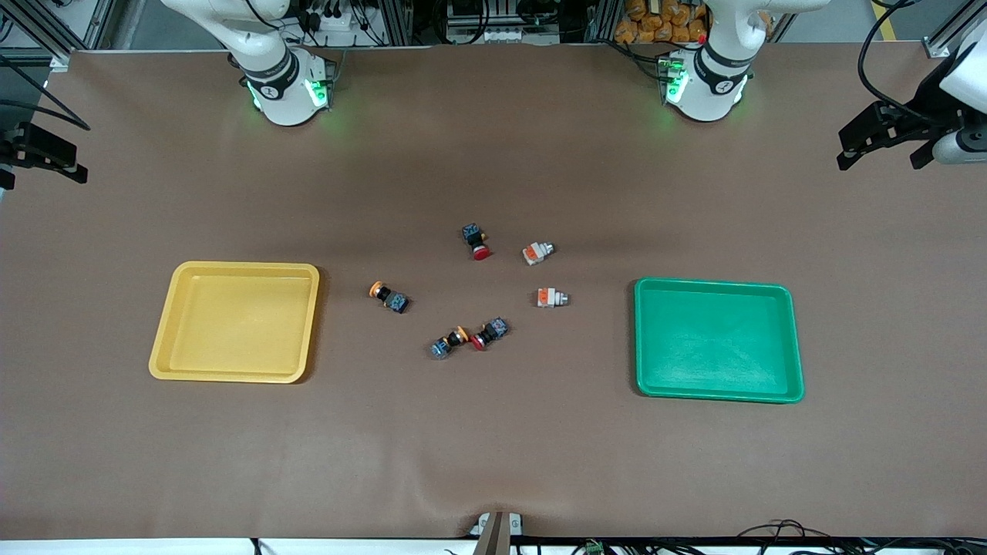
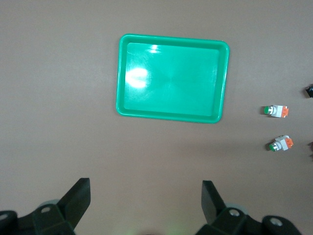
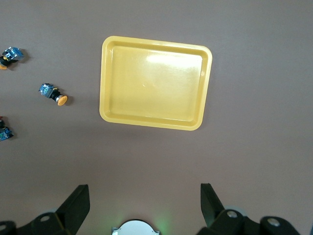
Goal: Place green and yellow buttons in trays
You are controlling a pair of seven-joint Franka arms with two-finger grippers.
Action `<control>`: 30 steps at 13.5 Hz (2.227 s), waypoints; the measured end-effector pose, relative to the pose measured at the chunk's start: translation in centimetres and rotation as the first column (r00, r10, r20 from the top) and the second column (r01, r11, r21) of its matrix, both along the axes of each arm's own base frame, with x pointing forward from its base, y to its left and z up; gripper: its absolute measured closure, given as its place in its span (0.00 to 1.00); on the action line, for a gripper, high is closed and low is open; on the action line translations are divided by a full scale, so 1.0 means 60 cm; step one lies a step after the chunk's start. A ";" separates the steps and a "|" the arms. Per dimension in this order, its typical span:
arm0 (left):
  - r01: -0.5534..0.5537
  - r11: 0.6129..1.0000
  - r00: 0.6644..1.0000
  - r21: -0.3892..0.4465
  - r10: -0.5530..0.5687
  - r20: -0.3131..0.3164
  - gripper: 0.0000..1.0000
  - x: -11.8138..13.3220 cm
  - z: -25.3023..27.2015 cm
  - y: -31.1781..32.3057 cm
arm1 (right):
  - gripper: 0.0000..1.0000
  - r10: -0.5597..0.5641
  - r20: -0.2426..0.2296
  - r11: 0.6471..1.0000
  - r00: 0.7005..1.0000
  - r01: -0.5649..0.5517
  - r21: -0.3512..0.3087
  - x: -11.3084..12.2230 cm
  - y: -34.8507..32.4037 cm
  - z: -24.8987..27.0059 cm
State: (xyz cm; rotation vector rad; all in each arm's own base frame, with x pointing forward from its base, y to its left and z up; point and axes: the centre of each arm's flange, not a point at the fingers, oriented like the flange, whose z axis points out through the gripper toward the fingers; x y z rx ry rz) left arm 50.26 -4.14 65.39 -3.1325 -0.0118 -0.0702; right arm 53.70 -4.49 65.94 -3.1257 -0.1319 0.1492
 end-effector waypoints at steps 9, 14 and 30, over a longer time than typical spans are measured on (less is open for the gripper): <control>-0.001 1.000 1.000 0.001 0.001 -0.009 0.00 0.006 -0.007 0.007 | 0.00 -0.001 0.000 1.000 1.000 0.001 0.000 0.000 -0.001 0.000; 0.007 1.000 0.999 0.005 -0.007 -0.046 0.00 0.009 -0.028 0.000 | 0.00 -0.001 -0.001 1.000 1.000 0.001 0.000 0.000 -0.001 -0.001; -0.242 0.966 0.970 -0.097 0.237 -0.059 0.00 0.033 -0.483 -0.393 | 0.00 -0.021 -0.042 1.000 0.999 0.021 0.005 0.020 -0.022 -0.039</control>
